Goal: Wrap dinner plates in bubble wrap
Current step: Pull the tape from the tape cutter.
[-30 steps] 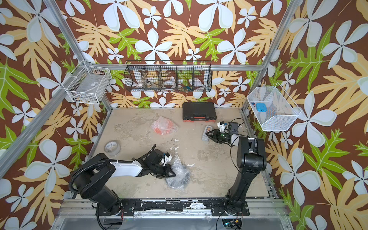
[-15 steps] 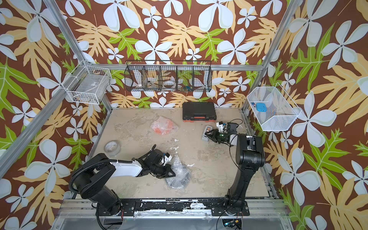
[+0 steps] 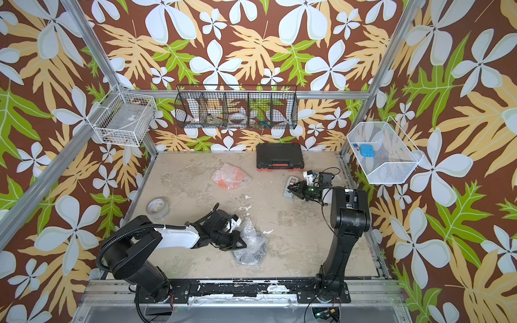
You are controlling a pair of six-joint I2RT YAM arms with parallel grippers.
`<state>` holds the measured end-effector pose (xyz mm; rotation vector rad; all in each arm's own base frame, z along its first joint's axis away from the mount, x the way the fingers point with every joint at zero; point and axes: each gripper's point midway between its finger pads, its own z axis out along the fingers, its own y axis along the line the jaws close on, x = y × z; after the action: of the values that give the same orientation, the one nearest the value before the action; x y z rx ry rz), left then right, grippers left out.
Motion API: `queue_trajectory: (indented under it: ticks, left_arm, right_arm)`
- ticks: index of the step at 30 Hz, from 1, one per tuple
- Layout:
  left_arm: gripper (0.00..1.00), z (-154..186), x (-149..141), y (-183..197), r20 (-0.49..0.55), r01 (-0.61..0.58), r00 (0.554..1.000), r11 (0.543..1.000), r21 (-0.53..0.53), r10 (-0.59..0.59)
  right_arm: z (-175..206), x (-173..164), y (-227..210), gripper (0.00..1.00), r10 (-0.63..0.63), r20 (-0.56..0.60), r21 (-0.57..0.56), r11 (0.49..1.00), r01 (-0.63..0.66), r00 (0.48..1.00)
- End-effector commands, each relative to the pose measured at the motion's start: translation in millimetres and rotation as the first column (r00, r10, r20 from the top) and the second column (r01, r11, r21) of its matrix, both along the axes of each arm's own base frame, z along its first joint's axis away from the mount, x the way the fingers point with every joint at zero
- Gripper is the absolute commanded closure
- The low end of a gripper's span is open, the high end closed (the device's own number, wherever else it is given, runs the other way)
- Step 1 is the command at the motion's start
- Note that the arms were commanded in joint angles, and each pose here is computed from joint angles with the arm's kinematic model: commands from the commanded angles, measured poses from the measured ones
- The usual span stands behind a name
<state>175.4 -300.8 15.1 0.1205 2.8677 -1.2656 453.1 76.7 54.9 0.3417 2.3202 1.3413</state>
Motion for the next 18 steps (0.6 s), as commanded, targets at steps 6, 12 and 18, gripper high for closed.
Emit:
queue_trajectory:
  ticks: [6, 12, 18]
  left_arm:
    - [0.95, -38.0, -22.7, 37.9, -0.114, -0.030, 0.992, 0.977, 0.210, 0.055]
    - [0.95, -37.4, -24.6, 35.7, -0.123, -0.029, 0.991, 0.981, 0.190, 0.053]
    - [0.95, -37.0, -25.9, 35.9, -0.128, -0.029, 0.990, 0.982, 0.186, 0.053]
  right_arm:
    - [-13.1, -9.1, 1.8, 0.84, -0.008, -0.084, 0.003, 1.000, 0.008, 0.996]
    - [-9.9, -8.6, 2.0, 0.96, -0.004, -0.076, 0.003, 1.000, 0.004, 0.997]
    - [-5.3, -7.7, 2.2, 1.00, -0.003, -0.064, 0.004, 1.000, 0.003, 0.998]
